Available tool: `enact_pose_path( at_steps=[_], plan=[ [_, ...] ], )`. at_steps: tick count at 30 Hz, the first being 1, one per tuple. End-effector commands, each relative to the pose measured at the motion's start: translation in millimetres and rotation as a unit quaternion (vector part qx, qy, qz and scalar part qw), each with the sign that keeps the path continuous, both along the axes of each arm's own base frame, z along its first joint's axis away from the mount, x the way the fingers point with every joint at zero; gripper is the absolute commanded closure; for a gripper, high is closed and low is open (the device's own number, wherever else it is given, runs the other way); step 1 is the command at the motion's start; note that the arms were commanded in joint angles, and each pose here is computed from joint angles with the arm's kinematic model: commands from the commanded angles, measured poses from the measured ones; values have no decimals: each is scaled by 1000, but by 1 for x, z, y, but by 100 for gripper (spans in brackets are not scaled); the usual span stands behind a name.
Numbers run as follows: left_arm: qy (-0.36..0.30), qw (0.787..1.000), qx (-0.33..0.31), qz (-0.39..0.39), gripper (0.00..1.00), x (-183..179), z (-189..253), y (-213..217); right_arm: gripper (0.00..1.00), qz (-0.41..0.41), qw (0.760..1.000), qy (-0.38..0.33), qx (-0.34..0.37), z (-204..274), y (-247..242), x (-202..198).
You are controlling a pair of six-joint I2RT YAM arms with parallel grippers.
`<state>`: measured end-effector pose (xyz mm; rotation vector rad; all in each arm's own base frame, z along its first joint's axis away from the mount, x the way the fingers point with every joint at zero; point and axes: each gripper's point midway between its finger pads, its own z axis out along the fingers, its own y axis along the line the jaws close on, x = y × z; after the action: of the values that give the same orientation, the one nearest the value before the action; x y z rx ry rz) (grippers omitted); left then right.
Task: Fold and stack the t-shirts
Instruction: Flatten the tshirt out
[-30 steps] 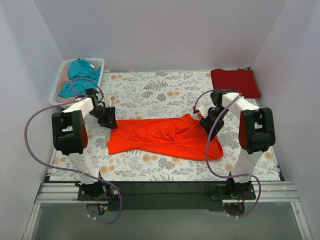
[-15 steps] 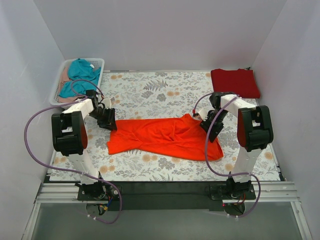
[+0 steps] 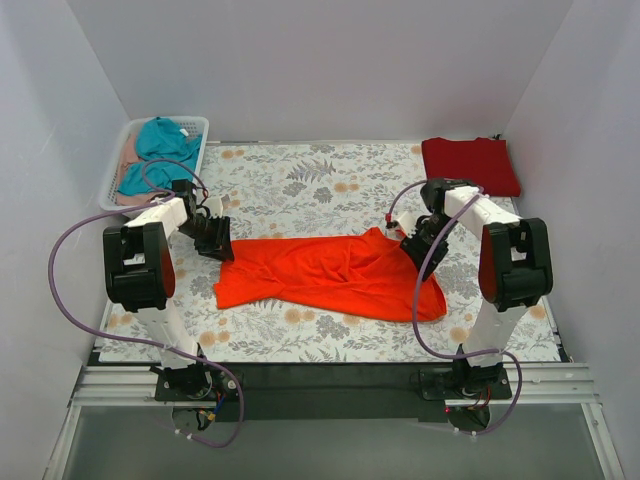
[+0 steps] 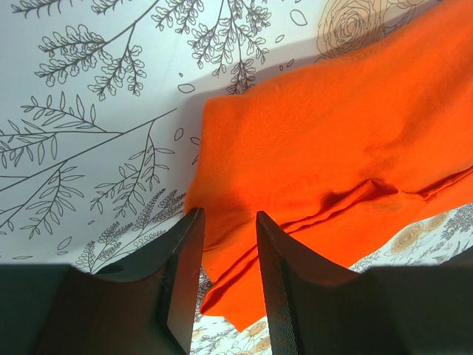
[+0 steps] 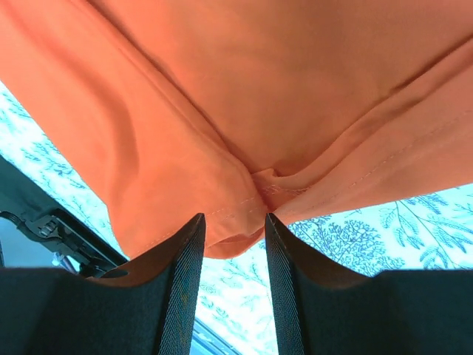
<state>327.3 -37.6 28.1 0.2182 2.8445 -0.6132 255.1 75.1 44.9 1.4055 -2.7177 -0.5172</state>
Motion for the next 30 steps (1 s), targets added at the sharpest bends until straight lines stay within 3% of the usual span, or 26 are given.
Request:
enact_pose_path(
  at_steps=[1, 24, 26, 27, 30],
  plan=[
    [-28, 1000, 4, -6, 67, 3, 14, 1, 55, 6, 1000, -12, 20, 23, 12, 0],
    [-26, 1000, 11, -9, 66, 1, 15, 3, 55, 25, 999, 19, -23, -19, -1, -11],
    [-25, 1000, 11, -9, 66, 0, 14, 3, 51, 28, 999, 15, -31, -19, -5, -10],
    [-25, 1000, 9, -10, 66, 0, 14, 2, 43, 29, 999, 13, -34, -19, -6, -11],
    [-26, 1000, 8, -9, 66, 0, 14, 2, 40, 26, 999, 4, -32, -17, -5, -7]
  ],
)
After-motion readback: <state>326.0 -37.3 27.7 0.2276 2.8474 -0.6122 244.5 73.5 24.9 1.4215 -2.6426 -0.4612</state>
